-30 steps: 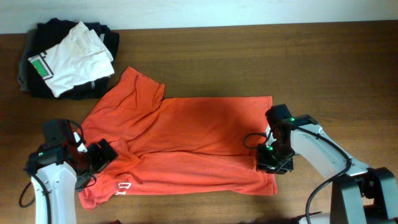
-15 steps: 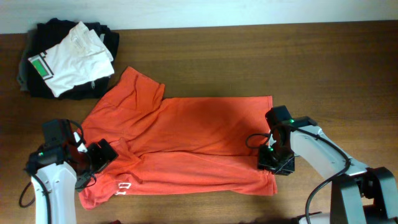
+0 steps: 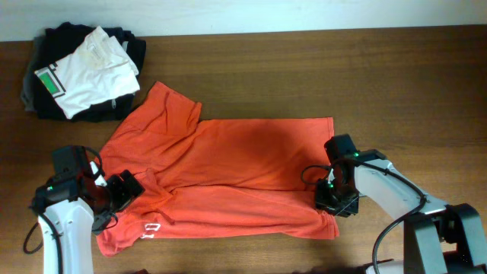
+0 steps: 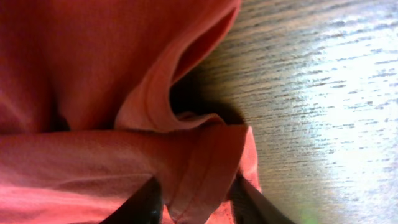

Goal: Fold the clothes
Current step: 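Hold the shirt's left and right edges still with both grippers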

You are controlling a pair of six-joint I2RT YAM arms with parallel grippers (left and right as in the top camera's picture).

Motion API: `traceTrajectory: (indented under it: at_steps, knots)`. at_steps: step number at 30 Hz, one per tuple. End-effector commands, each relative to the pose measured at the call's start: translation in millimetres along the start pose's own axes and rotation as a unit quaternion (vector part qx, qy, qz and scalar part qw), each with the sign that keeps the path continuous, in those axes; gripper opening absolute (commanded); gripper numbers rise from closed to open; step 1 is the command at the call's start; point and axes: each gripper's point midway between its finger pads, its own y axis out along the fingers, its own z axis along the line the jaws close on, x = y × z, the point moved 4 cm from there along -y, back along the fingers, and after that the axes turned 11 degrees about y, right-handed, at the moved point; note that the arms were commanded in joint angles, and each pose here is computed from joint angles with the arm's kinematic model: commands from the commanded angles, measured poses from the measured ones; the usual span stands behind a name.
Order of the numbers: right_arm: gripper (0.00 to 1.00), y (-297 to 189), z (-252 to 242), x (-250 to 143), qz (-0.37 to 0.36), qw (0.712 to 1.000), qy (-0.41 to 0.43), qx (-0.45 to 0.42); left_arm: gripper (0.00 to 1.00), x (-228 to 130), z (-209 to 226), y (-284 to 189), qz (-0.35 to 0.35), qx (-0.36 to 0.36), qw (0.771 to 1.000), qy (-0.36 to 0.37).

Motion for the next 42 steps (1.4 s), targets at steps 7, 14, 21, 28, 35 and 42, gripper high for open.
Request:
traceTrajectory:
  at_steps: [7, 14, 21, 28, 35, 42]
  knots:
    - [0.31, -17, 1, 2, -0.009, 1.000, 0.001, -0.023, 0.98, 1, 0, -2, -0.005, 0.002, 1.000, 0.003]
    - [0.34, -20, -1, 0, -0.001, 1.000, 0.003, -0.030, 0.98, 1, 0, -2, -0.005, 0.002, 1.000, 0.003]
    - [0.19, -13, -1, 0, -0.004, 1.000, 0.002, -0.022, 0.98, 1, 0, -2, -0.005, 0.002, 1.000, 0.003]
    - [0.04, -13, 3, 0, -0.004, 1.000, 0.000, -0.009, 0.98, 1, 0, -2, -0.005, 0.002, 1.000, 0.003]
    - [0.04, -40, 10, 23, -0.029, 0.999, 0.019, 0.012, 0.98, 1, 0, -2, -0.005, 0.002, 1.000, 0.003]
    - [0.04, -77, 15, 54, -0.075, 0.996, 0.029, 0.044, 0.99, 2, -1, -2, -0.006, 0.000, 1.000, 0.003]
